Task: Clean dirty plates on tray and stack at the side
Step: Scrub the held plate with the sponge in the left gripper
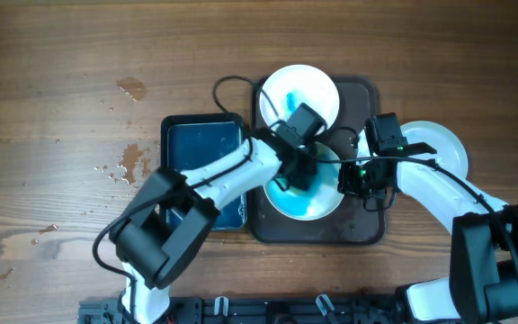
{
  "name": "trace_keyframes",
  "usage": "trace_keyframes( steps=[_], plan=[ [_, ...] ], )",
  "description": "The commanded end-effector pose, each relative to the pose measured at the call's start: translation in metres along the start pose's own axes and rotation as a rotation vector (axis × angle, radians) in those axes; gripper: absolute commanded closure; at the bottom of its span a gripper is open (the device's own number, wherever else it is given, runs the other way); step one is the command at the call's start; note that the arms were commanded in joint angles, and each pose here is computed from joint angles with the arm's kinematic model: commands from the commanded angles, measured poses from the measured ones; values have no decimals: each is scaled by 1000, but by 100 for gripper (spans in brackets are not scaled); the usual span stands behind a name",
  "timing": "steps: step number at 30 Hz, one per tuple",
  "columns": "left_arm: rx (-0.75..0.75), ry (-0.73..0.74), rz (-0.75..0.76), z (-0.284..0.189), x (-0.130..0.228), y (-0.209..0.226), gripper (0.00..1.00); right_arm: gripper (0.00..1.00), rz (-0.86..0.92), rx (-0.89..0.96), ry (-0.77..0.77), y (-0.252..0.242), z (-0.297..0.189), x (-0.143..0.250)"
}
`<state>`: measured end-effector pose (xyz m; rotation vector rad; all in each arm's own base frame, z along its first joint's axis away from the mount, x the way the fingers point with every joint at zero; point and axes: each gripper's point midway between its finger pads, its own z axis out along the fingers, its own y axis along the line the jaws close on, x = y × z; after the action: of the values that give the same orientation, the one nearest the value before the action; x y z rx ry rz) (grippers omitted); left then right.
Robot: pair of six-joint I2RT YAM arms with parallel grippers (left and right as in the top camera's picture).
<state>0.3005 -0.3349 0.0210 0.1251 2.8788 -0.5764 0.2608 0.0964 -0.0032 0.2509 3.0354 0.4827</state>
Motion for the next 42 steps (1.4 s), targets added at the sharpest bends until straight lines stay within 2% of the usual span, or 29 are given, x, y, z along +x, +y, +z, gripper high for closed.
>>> trace_keyframes(
  steps=[1, 6, 11, 13, 17, 20, 25, 29, 34, 36, 38, 42],
  plan=[
    [178, 136, 88, 15, 45, -50, 96, 96, 31, 159, 51, -36, 14, 19],
    [131, 191, 86, 21, 56, -35, 96, 96, 33, 160, 54, -37, 14, 20],
    [-202, 115, -10, 2, 29, 50, 96, 96, 33, 161, 57, -37, 14, 20],
    [-350, 26, -28, -22, 9, 83, 96, 96, 33, 161, 57, -37, 14, 20],
    [-490, -35, -44, -42, -5, 116, 96, 96, 33, 161, 56, -37, 14, 20],
    [-378, 8, -53, -32, 1, 95, 96, 96, 33, 161, 56, -37, 14, 20],
    [155, 188, -32, 12, 23, -8, 96, 96, 33, 161, 57, -37, 14, 20],
    [266, 251, 26, 24, 50, -46, 96, 96, 33, 161, 56, -37, 14, 20],
    [349, 334, 66, 16, 69, -61, 96, 96, 33, 161, 56, -37, 14, 20],
    [322, 348, 70, 17, 72, -54, 96, 96, 33, 161, 57, -37, 14, 20],
    [194, 329, 24, 19, 66, -24, 96, 96, 33, 161, 57, -37, 14, 20],
    [-114, 168, -97, -11, 17, 62, 96, 96, 33, 161, 56, -37, 14, 20]
  ],
)
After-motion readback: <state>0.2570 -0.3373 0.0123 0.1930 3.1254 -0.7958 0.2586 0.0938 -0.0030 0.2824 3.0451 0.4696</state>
